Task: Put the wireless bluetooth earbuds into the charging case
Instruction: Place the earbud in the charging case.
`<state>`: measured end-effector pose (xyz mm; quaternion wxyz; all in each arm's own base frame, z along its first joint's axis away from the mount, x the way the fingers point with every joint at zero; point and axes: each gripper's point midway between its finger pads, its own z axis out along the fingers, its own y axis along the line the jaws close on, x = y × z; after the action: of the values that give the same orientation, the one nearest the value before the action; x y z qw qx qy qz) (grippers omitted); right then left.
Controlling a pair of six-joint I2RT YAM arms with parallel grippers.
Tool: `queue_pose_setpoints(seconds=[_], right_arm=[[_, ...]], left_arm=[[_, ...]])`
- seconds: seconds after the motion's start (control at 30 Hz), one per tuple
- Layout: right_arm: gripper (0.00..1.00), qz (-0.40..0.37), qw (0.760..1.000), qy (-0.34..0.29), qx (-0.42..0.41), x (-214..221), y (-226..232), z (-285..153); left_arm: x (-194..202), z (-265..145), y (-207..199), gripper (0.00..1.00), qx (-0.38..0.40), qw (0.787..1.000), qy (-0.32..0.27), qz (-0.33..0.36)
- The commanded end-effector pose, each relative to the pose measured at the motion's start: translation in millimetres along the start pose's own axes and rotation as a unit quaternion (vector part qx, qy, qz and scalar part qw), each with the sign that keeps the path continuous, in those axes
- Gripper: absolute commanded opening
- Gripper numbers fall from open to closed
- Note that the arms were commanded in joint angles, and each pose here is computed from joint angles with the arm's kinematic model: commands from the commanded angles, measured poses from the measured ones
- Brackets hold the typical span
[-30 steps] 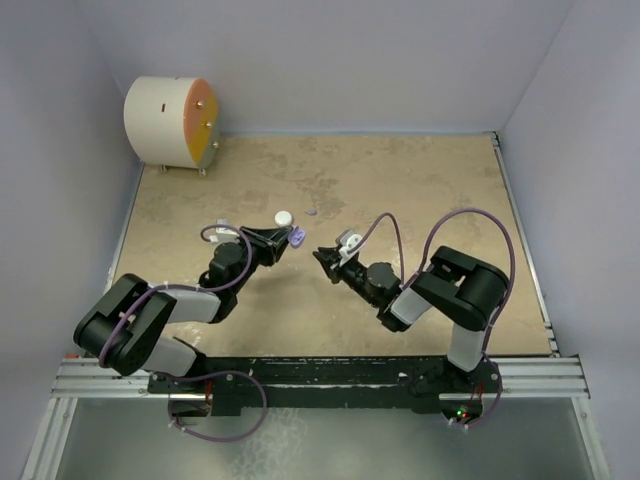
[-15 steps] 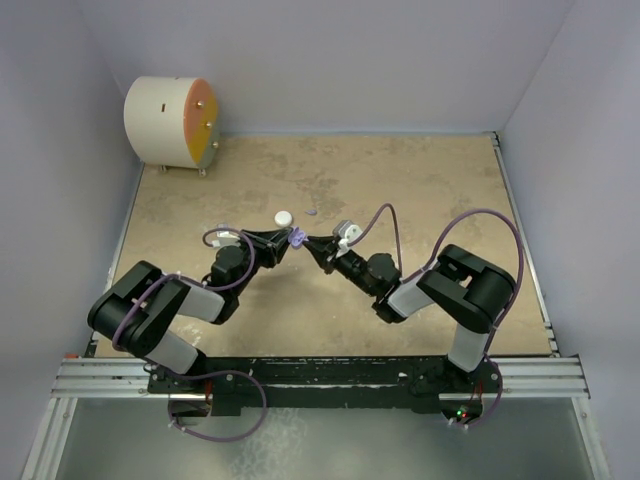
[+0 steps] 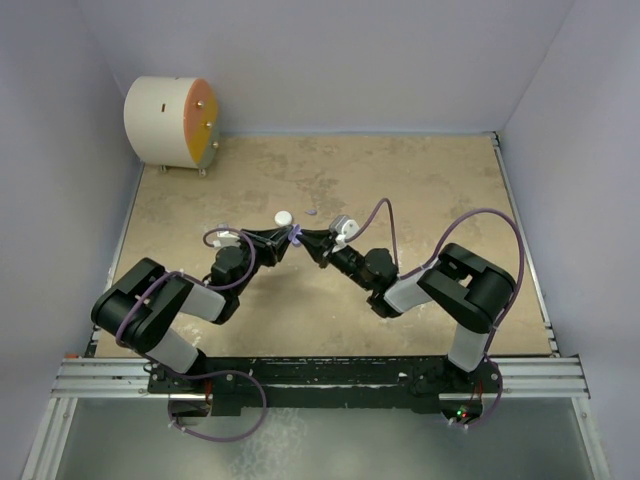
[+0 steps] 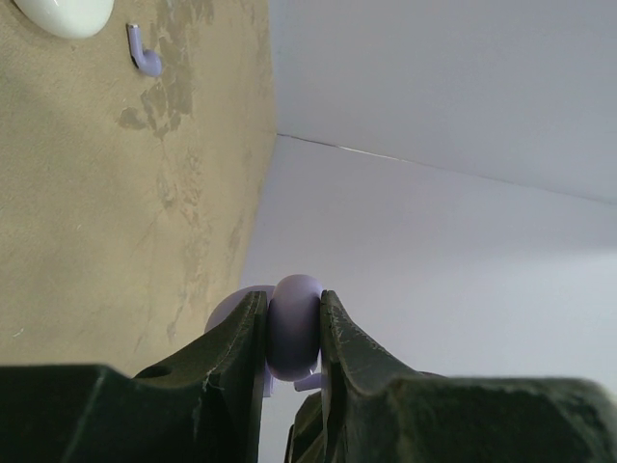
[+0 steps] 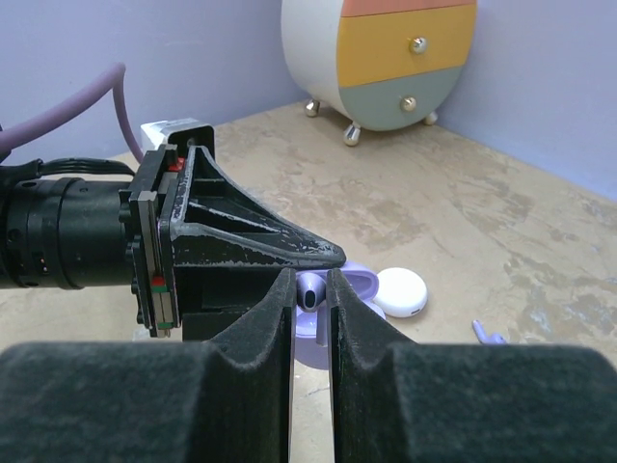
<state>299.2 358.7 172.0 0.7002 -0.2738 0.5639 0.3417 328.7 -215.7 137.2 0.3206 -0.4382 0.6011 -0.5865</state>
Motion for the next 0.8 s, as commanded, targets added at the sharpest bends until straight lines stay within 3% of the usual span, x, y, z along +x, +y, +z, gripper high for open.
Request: queue_pose_setpoints(seconds=[0.0,0.77], right_arm=[[0.00,-0.040,0.906,-0.422,-0.007,-215,6,-49],[0.00,-0.054,0.901,-0.431,-0.001,-224,2,-53]], left_arm=[[2,-2,-23,0.00,0.045,0.999,0.008,-0.020],[23,-2,-37,0.00,0.060,0.997,0.038,-0.034]])
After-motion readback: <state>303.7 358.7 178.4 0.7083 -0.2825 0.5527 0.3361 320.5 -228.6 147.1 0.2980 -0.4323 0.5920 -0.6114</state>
